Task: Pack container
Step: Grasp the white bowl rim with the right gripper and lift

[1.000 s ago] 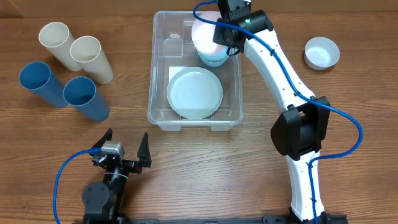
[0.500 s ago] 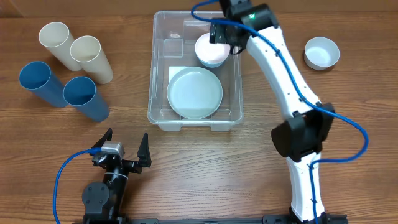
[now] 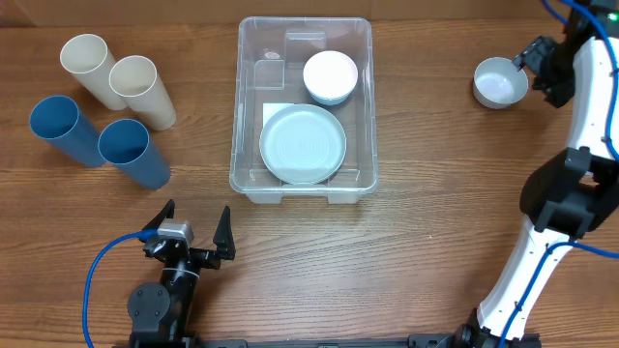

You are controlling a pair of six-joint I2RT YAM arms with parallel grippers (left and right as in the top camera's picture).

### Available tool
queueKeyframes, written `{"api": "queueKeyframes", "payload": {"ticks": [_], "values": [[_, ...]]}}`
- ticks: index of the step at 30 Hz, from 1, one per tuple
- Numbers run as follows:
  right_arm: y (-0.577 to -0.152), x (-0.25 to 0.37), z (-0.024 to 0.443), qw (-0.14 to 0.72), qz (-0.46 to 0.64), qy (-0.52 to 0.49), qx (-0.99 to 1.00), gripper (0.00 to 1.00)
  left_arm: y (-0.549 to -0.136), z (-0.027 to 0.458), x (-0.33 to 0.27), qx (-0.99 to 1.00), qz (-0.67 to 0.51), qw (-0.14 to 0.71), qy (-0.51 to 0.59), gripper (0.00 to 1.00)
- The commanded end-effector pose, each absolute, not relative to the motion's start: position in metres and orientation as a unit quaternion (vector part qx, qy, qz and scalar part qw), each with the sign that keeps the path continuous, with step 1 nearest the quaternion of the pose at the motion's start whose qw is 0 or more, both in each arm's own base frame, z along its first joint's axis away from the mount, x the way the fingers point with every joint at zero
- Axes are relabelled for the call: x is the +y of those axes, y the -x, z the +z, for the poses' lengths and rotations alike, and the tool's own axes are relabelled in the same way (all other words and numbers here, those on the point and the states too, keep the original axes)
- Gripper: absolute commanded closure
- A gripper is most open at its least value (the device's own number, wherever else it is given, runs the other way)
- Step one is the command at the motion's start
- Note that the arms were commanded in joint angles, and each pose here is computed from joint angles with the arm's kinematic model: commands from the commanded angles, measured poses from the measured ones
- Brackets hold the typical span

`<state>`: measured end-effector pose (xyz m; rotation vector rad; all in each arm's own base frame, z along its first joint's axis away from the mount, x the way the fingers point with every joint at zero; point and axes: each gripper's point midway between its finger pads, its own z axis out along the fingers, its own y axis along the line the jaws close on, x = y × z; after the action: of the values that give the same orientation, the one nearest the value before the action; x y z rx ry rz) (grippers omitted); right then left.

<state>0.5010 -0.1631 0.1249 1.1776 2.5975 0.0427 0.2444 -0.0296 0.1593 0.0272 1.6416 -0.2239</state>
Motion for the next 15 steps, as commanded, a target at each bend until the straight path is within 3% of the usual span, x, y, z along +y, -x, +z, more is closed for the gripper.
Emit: {"api": "queueKeyframes", "payload": {"ticks": [1, 10, 13, 15], "values": [[-0.511, -0.161, 0.111, 0.148, 0.015, -0.395, 0.907, 0.21, -0.244, 0.159, -0.029, 0.729, -0.097, 0.678, -0.015, 0.00], [-0.505, -0.158, 0.033, 0.075, 0.008, -0.400, 0.913, 0.32, -0.244, 0.159, -0.029, 0.729, -0.097, 0.678, -0.015, 0.00], [-0.503, -0.157, 0.023, 0.063, 0.007, -0.402, 0.913, 0.51, -0.244, 0.159, -0.029, 0.729, -0.097, 0.678, -0.015, 0.00], [-0.503, -0.157, 0.022, 0.063, 0.007, -0.409, 0.910, 0.78, -0.244, 0.159, -0.029, 0.729, -0.097, 0.678, -0.015, 0.00]]}}
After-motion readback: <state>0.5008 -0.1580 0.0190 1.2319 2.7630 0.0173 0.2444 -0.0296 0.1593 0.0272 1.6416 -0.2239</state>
